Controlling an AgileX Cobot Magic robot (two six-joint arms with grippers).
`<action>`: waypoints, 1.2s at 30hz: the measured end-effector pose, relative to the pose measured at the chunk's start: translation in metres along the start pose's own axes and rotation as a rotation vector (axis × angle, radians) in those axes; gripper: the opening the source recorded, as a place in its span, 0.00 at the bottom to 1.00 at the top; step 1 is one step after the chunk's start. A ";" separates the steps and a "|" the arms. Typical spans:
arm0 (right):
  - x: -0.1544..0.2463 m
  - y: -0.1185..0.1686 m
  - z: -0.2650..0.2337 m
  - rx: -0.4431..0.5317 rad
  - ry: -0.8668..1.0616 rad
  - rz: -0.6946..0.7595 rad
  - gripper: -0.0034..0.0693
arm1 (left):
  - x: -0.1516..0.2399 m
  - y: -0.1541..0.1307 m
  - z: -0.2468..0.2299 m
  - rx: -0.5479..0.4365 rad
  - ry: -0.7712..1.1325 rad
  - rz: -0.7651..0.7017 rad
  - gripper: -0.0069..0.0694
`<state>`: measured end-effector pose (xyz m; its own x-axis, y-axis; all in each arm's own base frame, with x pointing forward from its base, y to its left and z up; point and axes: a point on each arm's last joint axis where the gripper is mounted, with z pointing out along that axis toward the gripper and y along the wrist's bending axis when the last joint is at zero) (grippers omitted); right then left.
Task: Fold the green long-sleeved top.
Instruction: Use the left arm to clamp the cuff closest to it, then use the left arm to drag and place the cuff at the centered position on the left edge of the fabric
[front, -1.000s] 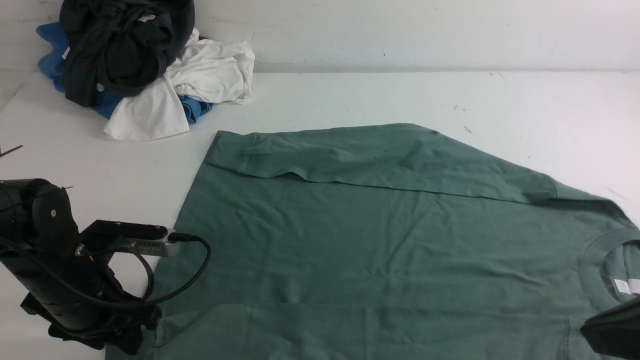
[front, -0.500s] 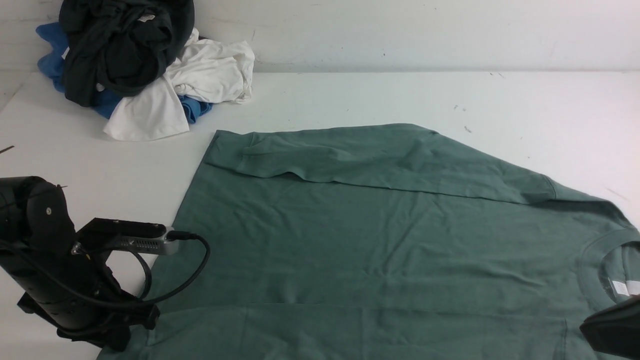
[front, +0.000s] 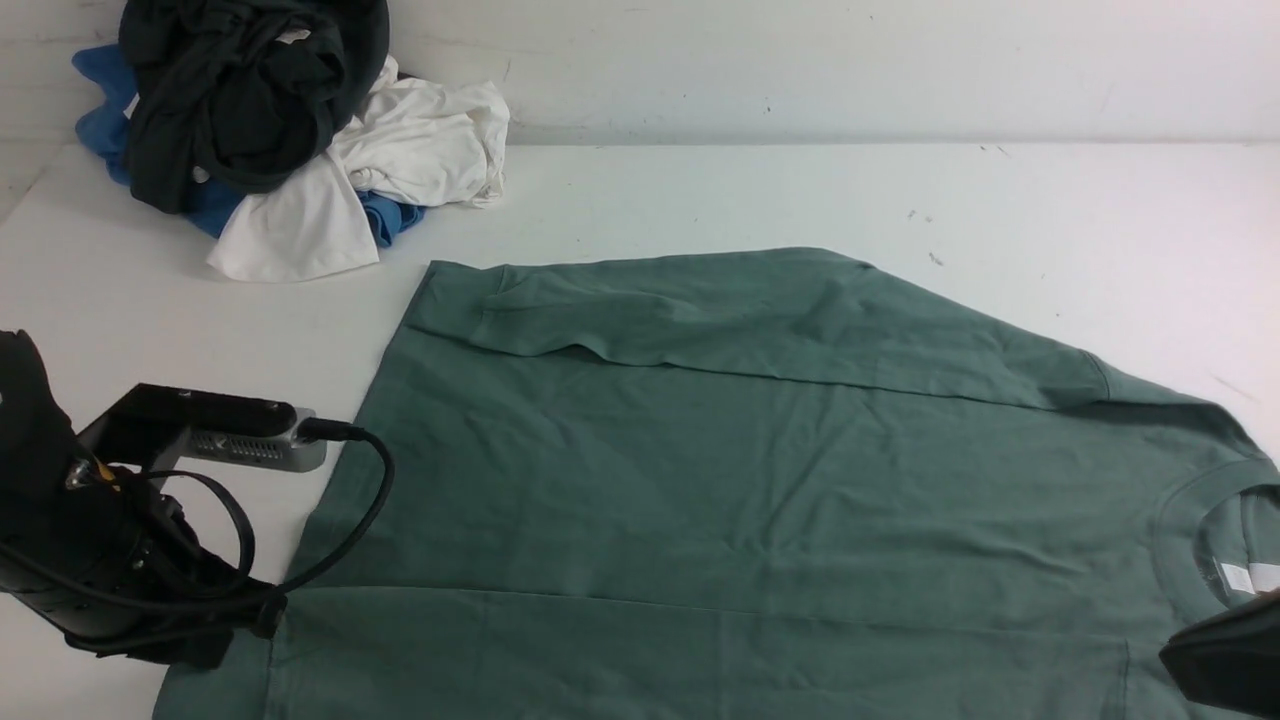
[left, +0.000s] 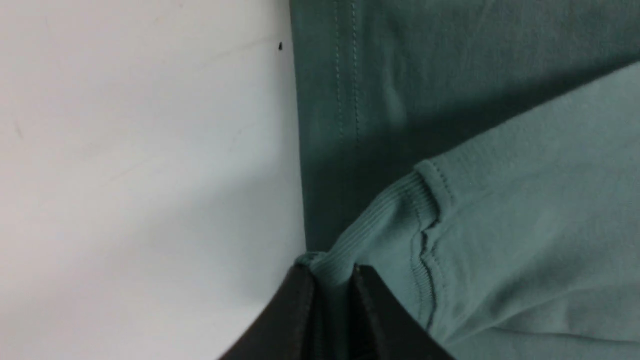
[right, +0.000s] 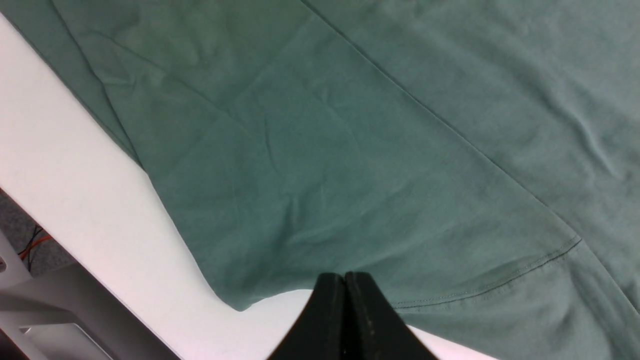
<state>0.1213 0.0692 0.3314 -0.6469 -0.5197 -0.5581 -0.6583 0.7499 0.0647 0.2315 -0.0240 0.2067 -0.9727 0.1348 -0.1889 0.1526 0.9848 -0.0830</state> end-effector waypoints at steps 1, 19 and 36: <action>0.000 0.000 0.000 0.000 0.000 0.000 0.03 | 0.000 0.001 0.002 -0.004 0.007 0.004 0.19; -0.003 -0.017 0.009 0.138 0.050 0.074 0.03 | -0.033 0.003 -0.008 -0.014 -0.034 0.033 0.12; -0.032 -0.070 0.142 0.185 0.258 0.153 0.21 | -0.089 -0.002 -0.083 -0.023 -0.229 0.136 0.12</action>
<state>0.2425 0.0915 0.2277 -0.8243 -0.4639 -0.3245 -0.4803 0.8765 -0.0328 0.3033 -0.0293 0.3054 -0.8782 0.2405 -0.4133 0.2727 0.9619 -0.0196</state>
